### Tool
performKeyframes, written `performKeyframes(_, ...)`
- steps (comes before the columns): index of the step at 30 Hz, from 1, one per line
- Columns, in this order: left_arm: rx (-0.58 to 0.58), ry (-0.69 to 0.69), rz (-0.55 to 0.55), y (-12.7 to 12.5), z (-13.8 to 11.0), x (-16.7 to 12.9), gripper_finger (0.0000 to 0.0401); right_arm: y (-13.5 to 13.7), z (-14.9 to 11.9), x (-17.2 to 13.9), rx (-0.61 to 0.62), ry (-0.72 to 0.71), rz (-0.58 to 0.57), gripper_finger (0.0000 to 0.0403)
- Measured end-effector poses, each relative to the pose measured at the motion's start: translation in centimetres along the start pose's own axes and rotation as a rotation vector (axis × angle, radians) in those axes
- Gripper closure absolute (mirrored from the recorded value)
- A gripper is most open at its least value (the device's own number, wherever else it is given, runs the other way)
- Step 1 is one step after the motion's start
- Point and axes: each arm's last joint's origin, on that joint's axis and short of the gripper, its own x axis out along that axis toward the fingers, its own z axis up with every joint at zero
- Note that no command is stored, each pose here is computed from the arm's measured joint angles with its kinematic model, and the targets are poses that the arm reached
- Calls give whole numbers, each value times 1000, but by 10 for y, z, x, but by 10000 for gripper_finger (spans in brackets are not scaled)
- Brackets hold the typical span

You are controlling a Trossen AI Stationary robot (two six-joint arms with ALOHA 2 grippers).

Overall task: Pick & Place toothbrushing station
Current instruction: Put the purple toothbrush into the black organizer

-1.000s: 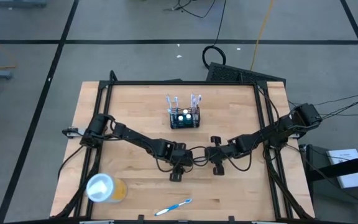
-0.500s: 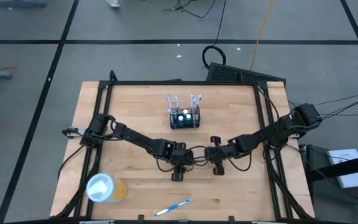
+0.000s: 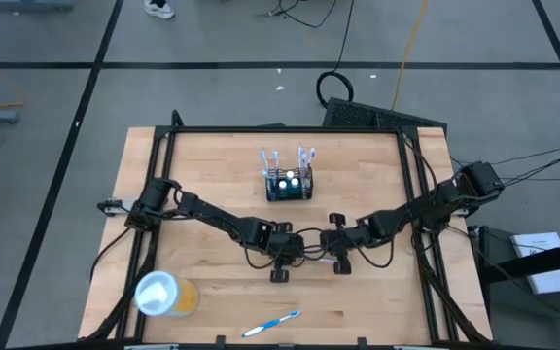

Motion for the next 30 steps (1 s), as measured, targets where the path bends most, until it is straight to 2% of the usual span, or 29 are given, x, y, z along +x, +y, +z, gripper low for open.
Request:
performKeyframes(9, 14, -3, 34, -1, 0, 0, 382, -3, 5, -7, 24, -80, -163, 403)
performKeyframes(17, 53, -42, 40, -2, -9, 5, 382, 8, 14, -39, 7, -242, -266, 403)
performKeyframes(23, 59, -110, 2, -5, -10, 9, 382, 29, 20, -57, -68, -466, -235, 403)
performKeyframes(30, 96, -153, 4, -7, -6, 1, 382, 28, 2, -58, -91, -574, -200, 403)
